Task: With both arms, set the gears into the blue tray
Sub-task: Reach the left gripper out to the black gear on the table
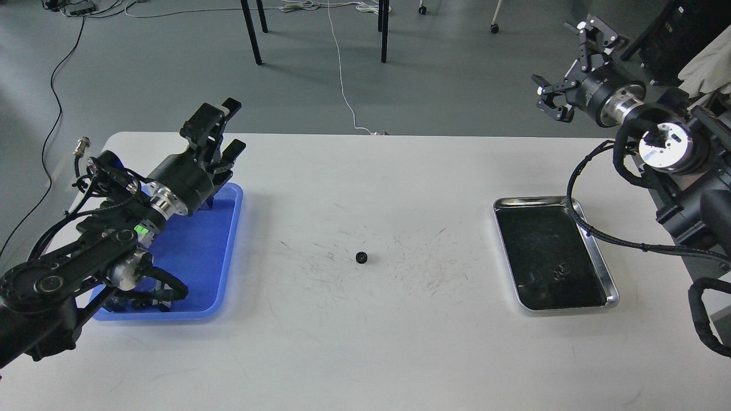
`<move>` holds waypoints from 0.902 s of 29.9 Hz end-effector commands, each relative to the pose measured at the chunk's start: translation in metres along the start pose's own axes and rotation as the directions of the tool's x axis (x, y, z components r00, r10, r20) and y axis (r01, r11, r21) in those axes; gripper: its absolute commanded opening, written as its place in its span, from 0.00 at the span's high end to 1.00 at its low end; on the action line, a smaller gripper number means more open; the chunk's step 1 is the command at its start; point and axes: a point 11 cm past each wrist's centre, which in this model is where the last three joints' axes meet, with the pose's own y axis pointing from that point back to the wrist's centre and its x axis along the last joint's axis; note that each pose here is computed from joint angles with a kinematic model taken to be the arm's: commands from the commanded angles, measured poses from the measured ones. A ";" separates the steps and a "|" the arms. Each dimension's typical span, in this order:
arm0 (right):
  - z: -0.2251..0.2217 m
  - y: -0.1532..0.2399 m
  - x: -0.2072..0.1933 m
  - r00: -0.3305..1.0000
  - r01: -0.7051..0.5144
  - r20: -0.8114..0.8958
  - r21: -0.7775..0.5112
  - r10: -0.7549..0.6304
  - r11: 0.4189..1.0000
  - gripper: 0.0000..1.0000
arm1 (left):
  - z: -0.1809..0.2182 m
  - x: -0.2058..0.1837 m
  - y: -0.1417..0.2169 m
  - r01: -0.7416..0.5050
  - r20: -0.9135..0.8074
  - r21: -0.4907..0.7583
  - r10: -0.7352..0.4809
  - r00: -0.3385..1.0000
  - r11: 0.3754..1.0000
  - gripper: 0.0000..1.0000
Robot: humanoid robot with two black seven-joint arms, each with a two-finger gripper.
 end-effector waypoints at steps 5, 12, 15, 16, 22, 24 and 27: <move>0.054 0.036 0.043 0.997 -0.036 0.069 -0.064 0.041 0.997 0.03 | -0.003 -0.083 -0.013 0.282 0.475 -0.006 -0.245 0.845 0.959 0.02; 0.093 0.039 0.040 0.994 -0.029 0.105 -0.109 0.040 0.994 0.03 | -0.039 -0.141 -0.012 0.433 0.650 0.093 -0.384 0.656 0.897 0.02; 0.099 0.040 0.039 0.995 -0.025 0.098 -0.126 0.037 0.992 0.03 | -0.058 -0.155 -0.014 0.444 0.688 0.136 -0.407 0.601 0.886 0.02; 0.100 0.039 0.038 0.995 -0.023 0.096 -0.130 0.035 0.991 0.03 | -0.068 -0.156 -0.014 0.434 0.703 0.154 -0.407 0.583 0.887 0.02; 0.101 0.040 0.038 0.995 -0.024 0.091 -0.136 0.036 0.990 0.03 | -0.094 -0.157 -0.023 0.382 0.782 0.189 -0.374 0.499 0.905 0.02; 0.102 0.039 0.037 0.995 -0.021 0.093 -0.136 0.034 0.991 0.03 | -0.101 -0.156 -0.023 0.363 0.804 0.188 -0.355 0.477 0.913 0.02; 0.104 0.040 0.038 0.995 -0.022 0.095 -0.140 0.036 0.990 0.03 | -0.104 -0.155 -0.026 0.356 0.832 0.184 -0.338 0.441 0.916 0.04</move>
